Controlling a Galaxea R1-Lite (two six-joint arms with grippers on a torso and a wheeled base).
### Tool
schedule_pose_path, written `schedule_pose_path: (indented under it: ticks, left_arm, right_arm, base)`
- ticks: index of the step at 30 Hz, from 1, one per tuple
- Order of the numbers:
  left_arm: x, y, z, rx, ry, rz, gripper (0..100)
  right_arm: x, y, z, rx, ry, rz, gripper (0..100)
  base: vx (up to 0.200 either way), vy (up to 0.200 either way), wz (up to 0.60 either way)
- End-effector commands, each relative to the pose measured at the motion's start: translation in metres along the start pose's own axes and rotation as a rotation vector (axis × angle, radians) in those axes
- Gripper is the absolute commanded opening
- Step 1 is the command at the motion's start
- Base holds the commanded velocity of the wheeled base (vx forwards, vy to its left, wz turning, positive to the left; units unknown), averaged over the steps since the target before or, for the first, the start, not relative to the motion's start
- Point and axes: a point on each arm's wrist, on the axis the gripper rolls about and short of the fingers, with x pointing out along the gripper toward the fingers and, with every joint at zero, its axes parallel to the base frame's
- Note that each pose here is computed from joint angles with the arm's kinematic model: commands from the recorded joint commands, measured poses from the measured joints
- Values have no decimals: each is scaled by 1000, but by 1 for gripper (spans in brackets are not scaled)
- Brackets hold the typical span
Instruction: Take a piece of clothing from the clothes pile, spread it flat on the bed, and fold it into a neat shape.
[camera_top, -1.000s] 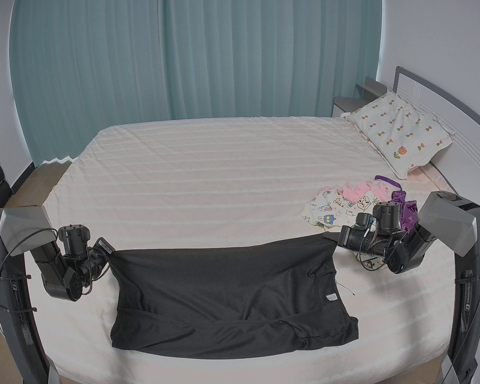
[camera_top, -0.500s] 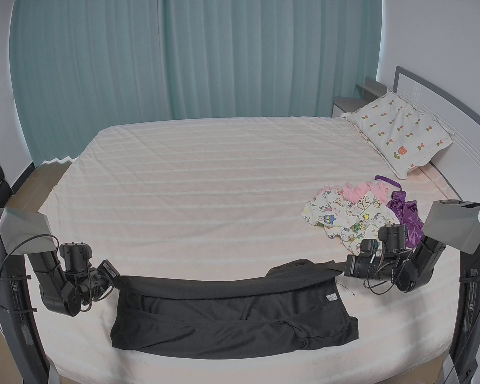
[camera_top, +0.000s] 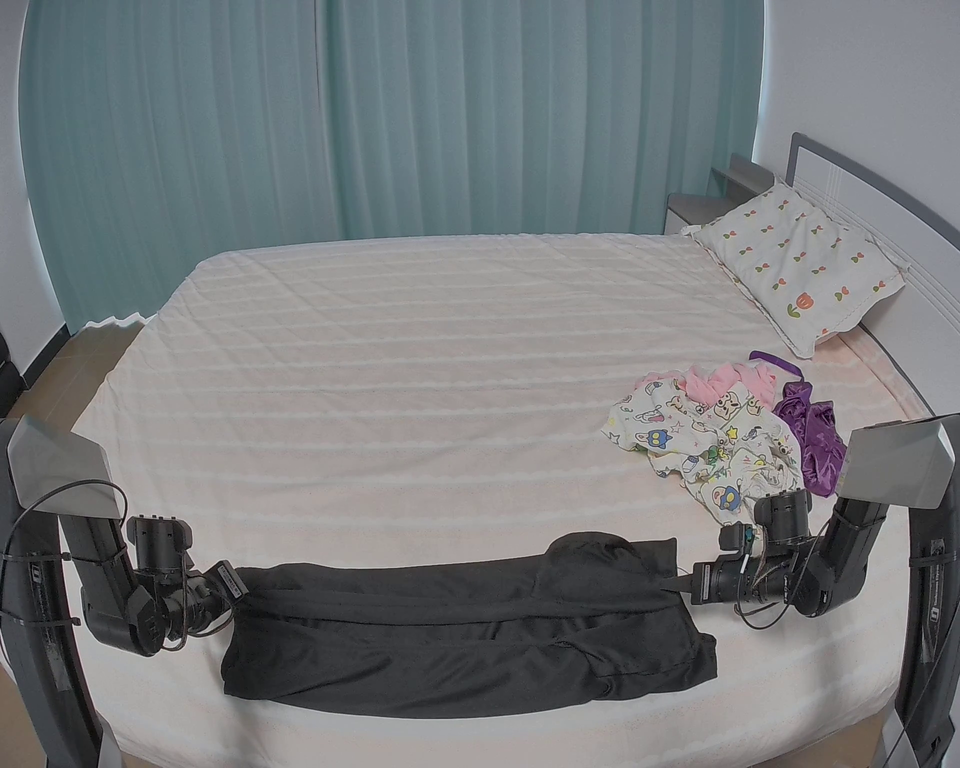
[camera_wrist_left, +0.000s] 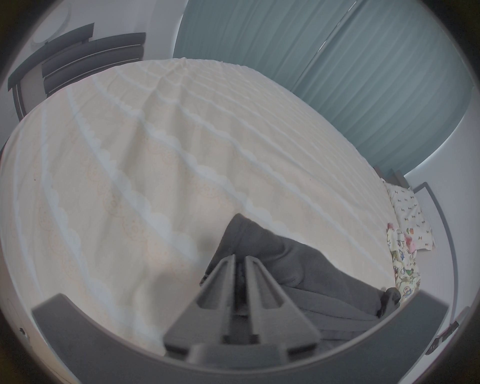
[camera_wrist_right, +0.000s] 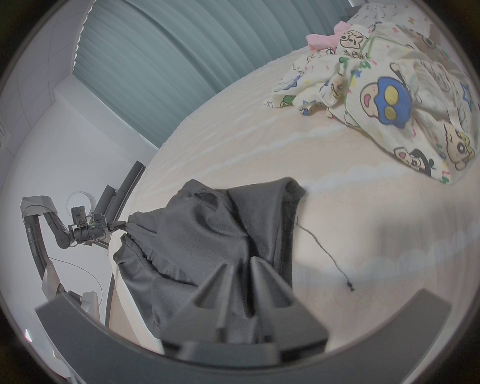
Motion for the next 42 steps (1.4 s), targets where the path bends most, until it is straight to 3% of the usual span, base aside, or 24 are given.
schedule_pose_path:
  ticks: [1,7,12,15,17,21,28,42]
  left_arm:
    - [-1,4,-8,16,34,20,100]
    - [-8,6,-14,30,53,28,100]
    - [-15,5,-10,15,0,1,100]
    - [-25,5,-4,-40,-42,-15,100]
    - [-35,1,8,-128,-94,-47,100]
    - [-49,-9,21,-248,-148,-109,100]
    - [-53,-16,18,-375,-110,-161,100]
    - [-50,-10,10,-382,-81,-130,100]
  right_arm:
    - [4,-3,-12,18,35,-8,100]
    - [-1,-2,-11,20,25,-27,100]
    - [-10,4,0,15,-43,-11,100]
    - [-13,13,9,16,-94,11,100]
    - [-14,24,16,20,-129,40,100]
    - [-8,36,17,43,-128,75,100]
    - [20,37,17,22,-115,99,100]
    - [51,40,28,18,-73,108,100]
  base:
    - [0,0,0]
    - [0,0,0]
    - [0,0,0]
    - [0,0,0]
    - [0,0,0]
    - [0,0,0]
    - [0,0,0]
    - [0,0,0]
